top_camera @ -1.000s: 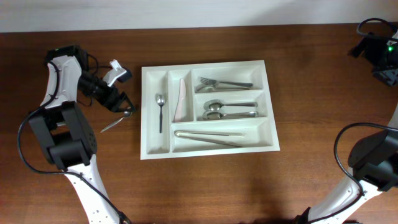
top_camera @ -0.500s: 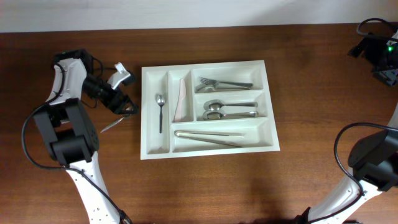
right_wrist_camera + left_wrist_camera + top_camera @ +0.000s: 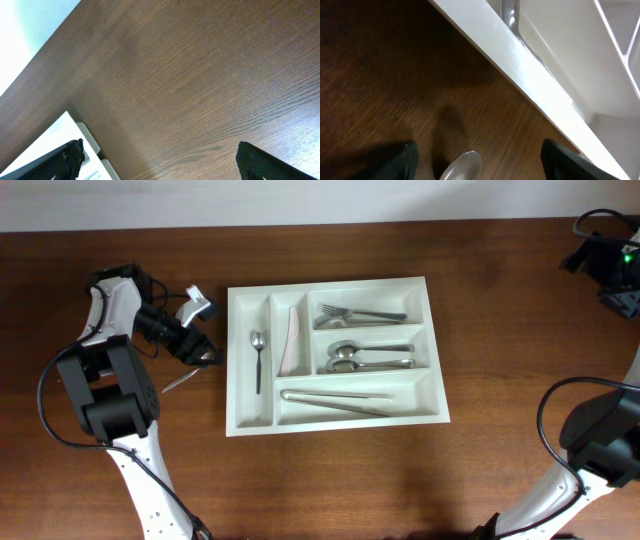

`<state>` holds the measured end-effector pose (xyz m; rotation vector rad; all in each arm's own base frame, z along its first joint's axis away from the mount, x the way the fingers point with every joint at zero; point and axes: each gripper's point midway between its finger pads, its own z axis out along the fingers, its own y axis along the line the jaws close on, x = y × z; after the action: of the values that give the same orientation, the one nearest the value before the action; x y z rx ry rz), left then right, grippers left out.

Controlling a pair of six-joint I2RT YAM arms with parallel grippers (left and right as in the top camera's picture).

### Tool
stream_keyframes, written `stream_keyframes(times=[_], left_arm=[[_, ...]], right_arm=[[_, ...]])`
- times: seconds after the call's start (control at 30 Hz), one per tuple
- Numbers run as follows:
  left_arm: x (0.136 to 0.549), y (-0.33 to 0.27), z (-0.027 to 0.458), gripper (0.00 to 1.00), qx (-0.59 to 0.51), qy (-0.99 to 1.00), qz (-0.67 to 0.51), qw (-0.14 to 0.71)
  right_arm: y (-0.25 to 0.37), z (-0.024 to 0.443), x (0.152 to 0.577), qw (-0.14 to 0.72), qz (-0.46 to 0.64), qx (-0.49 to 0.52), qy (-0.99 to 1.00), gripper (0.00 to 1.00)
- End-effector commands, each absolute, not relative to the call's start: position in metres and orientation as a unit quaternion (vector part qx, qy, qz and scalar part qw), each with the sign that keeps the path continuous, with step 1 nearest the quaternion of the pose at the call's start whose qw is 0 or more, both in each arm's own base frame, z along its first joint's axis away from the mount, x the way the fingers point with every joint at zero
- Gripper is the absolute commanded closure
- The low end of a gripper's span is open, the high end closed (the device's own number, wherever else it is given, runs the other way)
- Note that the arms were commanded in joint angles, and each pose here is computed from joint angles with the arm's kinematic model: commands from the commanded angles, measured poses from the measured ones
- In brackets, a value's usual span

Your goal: Pack container

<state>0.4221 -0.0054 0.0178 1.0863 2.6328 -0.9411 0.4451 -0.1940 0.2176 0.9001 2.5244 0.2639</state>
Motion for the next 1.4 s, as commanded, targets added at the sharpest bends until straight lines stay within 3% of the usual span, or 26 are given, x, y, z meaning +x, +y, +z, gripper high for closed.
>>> stream_keyframes(times=[0.0,0.97,1.37], left_arm=[[0.413,0.004,0.000,0.21,0.349,0.877,-0.325,0.051],[0.415,0.010,-0.007,0.20,0.324,0.874,-0.354,0.075],[0.400,-0.007,-0.040,0.22,0.319,0.867,-0.383,0.029]], right_arm=[[-0.195,0.218,0.444,0.222,0.098,0.331,0.912,0.01],[-0.195,0.218,0.444,0.222,0.098,0.331,0.912,0.01],[-0.195,0.218,0.444,0.222,0.098,0.331,0.912,0.01]])
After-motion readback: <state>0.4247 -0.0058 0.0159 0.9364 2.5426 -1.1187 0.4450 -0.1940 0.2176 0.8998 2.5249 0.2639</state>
